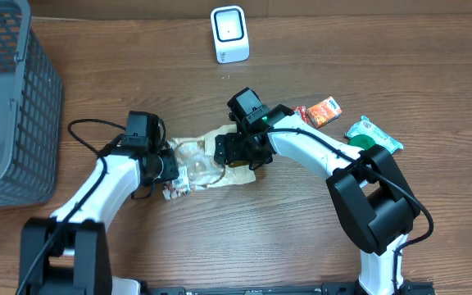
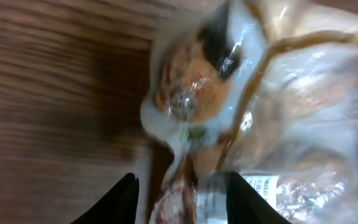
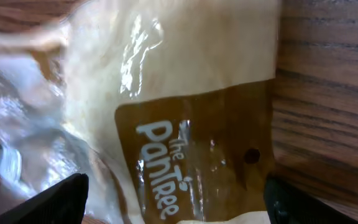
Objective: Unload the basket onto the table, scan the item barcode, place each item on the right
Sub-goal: 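Grasp the PanTree bag's left side with the left gripper, then hold the PanTree bag with both grippers and lift it slightly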
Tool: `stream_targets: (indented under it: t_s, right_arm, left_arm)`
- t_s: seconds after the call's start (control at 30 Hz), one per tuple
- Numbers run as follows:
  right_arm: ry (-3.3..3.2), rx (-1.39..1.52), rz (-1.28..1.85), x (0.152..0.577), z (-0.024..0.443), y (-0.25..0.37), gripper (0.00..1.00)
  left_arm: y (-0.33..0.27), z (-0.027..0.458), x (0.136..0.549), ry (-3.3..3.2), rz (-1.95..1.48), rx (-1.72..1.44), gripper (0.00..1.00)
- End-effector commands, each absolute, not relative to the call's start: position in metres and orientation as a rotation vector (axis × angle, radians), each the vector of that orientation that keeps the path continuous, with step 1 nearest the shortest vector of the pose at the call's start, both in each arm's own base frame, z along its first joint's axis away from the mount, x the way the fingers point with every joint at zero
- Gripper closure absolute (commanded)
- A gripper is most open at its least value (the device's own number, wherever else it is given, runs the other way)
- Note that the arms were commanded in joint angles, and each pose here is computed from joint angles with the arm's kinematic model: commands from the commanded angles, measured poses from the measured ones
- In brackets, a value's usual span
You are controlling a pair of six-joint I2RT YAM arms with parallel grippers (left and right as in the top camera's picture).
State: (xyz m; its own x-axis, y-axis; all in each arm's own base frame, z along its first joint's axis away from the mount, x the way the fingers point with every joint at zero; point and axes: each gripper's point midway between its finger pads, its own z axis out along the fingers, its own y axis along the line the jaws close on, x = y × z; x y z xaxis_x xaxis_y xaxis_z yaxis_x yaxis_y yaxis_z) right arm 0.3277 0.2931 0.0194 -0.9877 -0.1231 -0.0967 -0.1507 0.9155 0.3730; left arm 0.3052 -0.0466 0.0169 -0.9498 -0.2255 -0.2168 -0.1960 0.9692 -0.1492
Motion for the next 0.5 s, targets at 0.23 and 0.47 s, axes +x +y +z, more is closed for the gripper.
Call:
stream_targets:
  t_s: [0.23, 0.47]
  right_arm:
    - [2.977, -0.225, 0.6, 0.327, 0.0302, 0.2941, 0.09]
    - [2.986, -0.191, 0.606, 0.3234, 0.0304, 0.2988, 0.09]
  left_arm:
    - [-0.0479, -0.0075, 0.2962, 2.962, -0.162, -0.274, 0.64]
    - [-0.0479, -0.0076, 0.2962, 2.962, -0.162, -0.274, 0.63]
